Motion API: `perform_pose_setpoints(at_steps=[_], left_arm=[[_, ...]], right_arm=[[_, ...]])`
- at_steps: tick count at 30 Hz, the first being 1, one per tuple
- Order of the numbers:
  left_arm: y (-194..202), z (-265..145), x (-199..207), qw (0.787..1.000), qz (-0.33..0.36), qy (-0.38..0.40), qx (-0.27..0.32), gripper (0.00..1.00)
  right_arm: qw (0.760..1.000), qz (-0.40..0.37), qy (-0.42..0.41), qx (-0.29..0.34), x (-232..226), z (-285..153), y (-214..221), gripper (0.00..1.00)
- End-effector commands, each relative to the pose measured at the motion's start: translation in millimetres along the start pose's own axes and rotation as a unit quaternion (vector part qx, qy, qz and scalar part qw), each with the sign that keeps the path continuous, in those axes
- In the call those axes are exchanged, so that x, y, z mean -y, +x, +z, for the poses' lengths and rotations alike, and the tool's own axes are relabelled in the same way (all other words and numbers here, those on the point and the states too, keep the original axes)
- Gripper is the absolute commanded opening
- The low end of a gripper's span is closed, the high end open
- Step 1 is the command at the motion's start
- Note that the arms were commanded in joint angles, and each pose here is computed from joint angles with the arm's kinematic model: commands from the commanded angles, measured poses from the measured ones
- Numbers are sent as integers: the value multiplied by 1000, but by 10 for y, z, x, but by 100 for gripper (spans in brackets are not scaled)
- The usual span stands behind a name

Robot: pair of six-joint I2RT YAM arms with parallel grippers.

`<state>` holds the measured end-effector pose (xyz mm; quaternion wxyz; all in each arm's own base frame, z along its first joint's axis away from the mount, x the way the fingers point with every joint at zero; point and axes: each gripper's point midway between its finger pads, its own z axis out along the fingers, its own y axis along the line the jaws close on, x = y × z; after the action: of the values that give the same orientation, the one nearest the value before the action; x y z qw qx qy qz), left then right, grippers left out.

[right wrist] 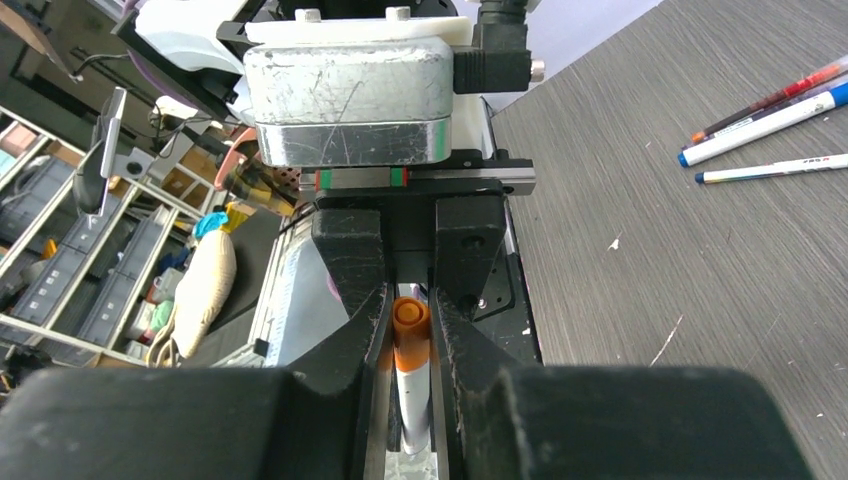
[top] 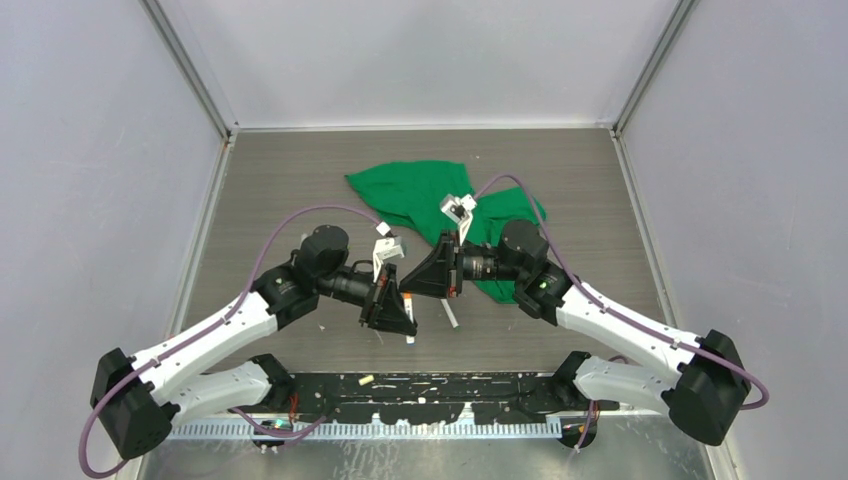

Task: Insert the pens into the pen caps
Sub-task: Press the pen cap onto the pen, then place the pen at the center of the board.

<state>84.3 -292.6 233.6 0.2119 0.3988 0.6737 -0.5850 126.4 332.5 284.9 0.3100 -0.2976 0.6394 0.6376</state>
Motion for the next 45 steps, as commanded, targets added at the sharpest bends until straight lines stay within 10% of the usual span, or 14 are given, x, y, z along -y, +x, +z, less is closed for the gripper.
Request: perform_pose_setpoints(at_steps=[1,20,28,34,45], left_arm=[[-1002,-258,255,968,186,-33,162,0],[-960,-234,155,977,160,-38,138,0],[-228,-319,-611,979,56,-194,23,0],[89,-548,-1217,944,-4,-320,-78,5],[563,-1354,-2275,805,-117,-513,-273,9]], right_arm=[[969,149,-34,-196,-134,-267,1135,1],[980,122,-11,-157,-122,-260,948,1],[983,-43,177,1,339,-764,-565,99],[962,-108,247,35,411,-997,-841,99],[961,-100,251,61,457,-1116,-525,99]])
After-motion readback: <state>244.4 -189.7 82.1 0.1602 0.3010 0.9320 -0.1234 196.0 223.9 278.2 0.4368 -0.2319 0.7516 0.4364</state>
